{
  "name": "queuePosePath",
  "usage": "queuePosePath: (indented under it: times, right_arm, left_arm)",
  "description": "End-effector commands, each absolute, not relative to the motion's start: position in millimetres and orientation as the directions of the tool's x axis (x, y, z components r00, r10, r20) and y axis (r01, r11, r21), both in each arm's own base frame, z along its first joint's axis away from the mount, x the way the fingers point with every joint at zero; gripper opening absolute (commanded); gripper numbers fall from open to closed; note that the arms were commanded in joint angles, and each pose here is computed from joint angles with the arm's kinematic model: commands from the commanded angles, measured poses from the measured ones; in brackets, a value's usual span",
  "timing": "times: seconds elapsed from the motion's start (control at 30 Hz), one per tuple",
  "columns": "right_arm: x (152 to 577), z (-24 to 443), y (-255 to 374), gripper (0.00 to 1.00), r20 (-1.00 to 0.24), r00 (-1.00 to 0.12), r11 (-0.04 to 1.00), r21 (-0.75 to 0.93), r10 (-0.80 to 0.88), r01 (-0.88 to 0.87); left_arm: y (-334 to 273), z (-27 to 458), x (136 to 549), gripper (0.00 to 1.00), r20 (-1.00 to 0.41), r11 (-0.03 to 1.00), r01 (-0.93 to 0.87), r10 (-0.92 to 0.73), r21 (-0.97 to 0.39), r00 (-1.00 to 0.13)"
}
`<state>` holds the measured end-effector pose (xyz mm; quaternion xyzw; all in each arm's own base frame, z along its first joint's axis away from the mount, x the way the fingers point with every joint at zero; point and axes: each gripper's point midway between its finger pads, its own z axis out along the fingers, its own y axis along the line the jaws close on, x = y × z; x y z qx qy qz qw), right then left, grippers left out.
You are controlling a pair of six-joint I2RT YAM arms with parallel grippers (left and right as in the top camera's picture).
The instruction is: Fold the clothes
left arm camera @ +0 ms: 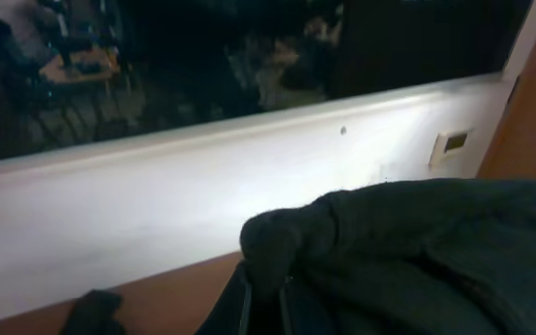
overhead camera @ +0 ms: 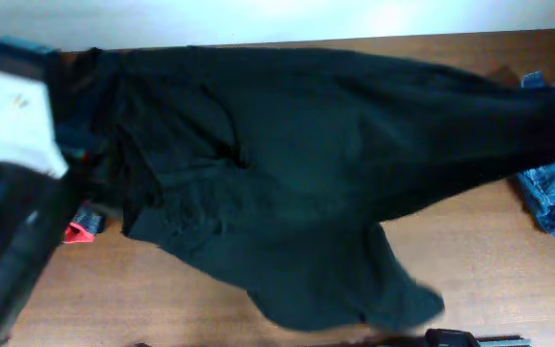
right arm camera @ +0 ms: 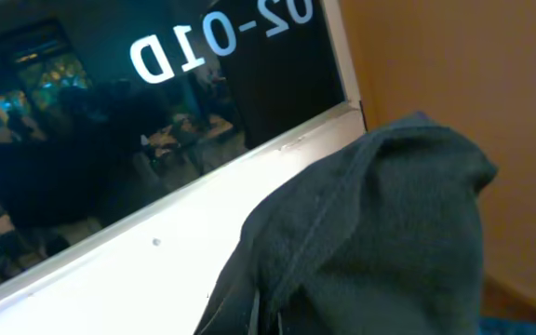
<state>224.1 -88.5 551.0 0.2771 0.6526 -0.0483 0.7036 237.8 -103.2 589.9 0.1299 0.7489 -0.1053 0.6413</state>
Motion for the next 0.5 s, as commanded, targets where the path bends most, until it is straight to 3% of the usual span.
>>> queuePosePath:
  times: [0.0,0.23,0.47]
  right_arm:
    - [249.8,535.8,-99.0,0.04,-0.954,0.081,0.826,0.291,0.289,0.482]
    - [345.4,467.9,-96.7,0.04,-0.924,-0.158,0.856,0.244,0.347,0.455]
    - [438.3,388.6,-86.6,0.04,-0.854,-0.35,0.893,0.248,0.385,0.376]
  left_arm:
    - [-107.2,564.9,280.8,0.01,-0.969,0.974,0.22,0.099,0.048,-0.228]
    - [-108.9,511.6,352.2,0.01,-0.906,0.98,0.023,0.193,0.199,-0.377]
    - [-100.0,461.2,409.8,0.01,-0.841,0.96,-0.053,0.215,0.276,-0.497]
